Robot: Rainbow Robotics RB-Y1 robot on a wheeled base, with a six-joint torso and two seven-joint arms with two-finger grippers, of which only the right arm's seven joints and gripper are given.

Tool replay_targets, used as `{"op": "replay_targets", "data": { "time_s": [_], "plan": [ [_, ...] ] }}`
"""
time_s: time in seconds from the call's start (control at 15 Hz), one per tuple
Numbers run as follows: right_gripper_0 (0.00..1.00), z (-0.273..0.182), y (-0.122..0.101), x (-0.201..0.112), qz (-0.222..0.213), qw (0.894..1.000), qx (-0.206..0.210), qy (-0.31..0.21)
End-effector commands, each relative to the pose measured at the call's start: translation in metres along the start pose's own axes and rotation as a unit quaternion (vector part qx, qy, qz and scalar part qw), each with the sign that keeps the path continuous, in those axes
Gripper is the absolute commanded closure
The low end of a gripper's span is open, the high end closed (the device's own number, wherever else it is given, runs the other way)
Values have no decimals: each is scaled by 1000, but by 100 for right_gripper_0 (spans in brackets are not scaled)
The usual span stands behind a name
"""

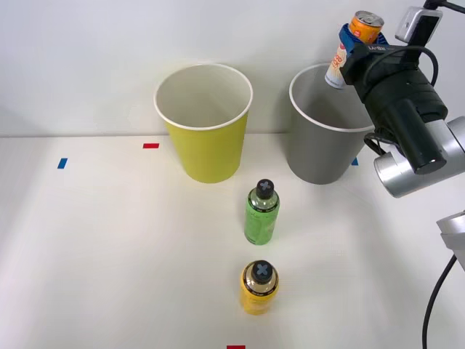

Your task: Put cans in the gray bin, plastic bottles in the light green bin

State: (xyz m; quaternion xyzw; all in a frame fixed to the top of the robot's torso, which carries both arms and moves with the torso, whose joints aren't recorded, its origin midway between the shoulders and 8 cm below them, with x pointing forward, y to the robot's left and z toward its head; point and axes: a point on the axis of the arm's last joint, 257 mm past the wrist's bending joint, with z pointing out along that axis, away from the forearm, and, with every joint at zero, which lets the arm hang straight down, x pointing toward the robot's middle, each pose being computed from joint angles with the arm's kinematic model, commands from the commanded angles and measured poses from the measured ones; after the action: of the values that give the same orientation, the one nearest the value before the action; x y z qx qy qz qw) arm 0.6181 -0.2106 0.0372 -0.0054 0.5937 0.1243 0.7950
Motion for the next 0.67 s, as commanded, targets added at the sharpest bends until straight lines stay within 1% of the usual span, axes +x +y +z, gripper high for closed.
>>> {"op": "replay_targets", "data": {
  "time_s": [0.07, 0.67],
  "plan": [
    [0, -1, 2, 3, -4, 1000, -5, 4],
    [0, -6, 12, 0, 4, 999, -32, -9]
  ]
}}
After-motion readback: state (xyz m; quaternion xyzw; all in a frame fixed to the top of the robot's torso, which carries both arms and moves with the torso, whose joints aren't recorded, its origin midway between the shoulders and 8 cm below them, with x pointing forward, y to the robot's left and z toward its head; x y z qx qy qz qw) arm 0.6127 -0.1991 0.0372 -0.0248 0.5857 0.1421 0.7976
